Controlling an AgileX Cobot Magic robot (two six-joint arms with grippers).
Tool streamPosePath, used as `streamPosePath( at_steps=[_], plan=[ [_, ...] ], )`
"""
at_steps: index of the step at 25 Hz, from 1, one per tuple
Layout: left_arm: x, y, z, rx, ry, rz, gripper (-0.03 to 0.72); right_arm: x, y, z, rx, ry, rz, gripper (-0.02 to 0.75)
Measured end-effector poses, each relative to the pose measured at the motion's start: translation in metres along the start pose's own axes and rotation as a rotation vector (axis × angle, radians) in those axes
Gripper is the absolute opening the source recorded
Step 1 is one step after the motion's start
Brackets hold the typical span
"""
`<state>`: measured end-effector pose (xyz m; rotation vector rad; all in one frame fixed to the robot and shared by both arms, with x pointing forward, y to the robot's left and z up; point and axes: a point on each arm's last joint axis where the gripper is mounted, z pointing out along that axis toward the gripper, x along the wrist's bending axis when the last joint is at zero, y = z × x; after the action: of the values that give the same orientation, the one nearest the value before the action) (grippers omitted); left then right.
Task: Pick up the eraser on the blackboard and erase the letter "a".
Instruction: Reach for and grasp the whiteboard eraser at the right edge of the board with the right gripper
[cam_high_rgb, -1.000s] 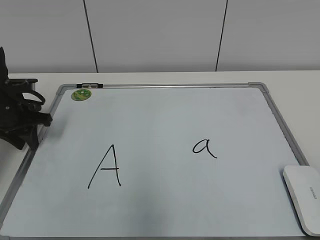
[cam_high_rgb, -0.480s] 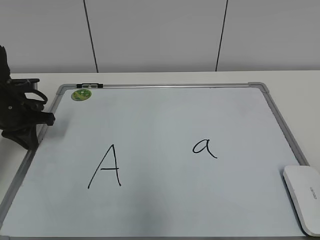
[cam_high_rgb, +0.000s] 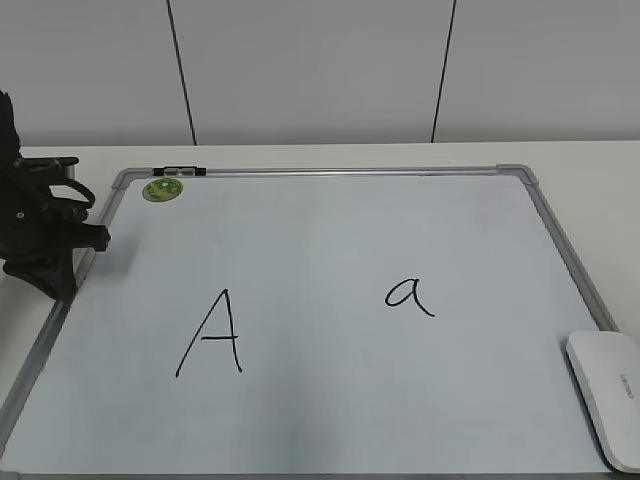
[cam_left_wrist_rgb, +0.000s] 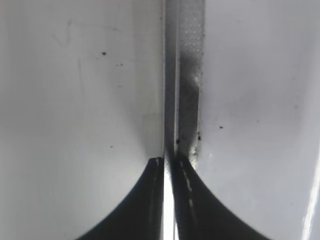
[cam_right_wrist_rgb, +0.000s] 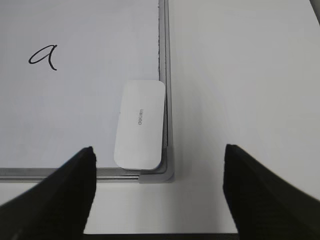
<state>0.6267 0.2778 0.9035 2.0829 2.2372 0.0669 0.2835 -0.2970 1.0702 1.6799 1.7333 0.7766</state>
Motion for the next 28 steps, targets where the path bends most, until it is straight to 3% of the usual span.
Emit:
streamPosePath(
  at_steps=[4,11,15,20,28],
  plan=[
    [0.0,0.0,0.0,0.0,-0.003,-0.003,0.027,0.001,0.019,0.014,0.081,0.03,-0.026,0.587],
    [-0.001,0.0,0.0,0.001,-0.008,-0.008,0.027,0.009,0.034,0.067,0.36,0.122,0.004,0.587],
    [-0.001,0.0,0.0,0.001,-0.012,-0.011,0.027,0.011,0.035,0.099,0.504,0.133,0.023,0.587],
    [-0.001,0.0,0.0,0.003,-0.015,-0.014,0.027,0.012,0.035,0.132,0.592,0.123,0.051,0.59],
    [-0.002,0.0,0.0,0.004,-0.017,-0.016,0.028,0.014,0.043,0.171,0.703,0.132,0.091,0.673]
  ],
)
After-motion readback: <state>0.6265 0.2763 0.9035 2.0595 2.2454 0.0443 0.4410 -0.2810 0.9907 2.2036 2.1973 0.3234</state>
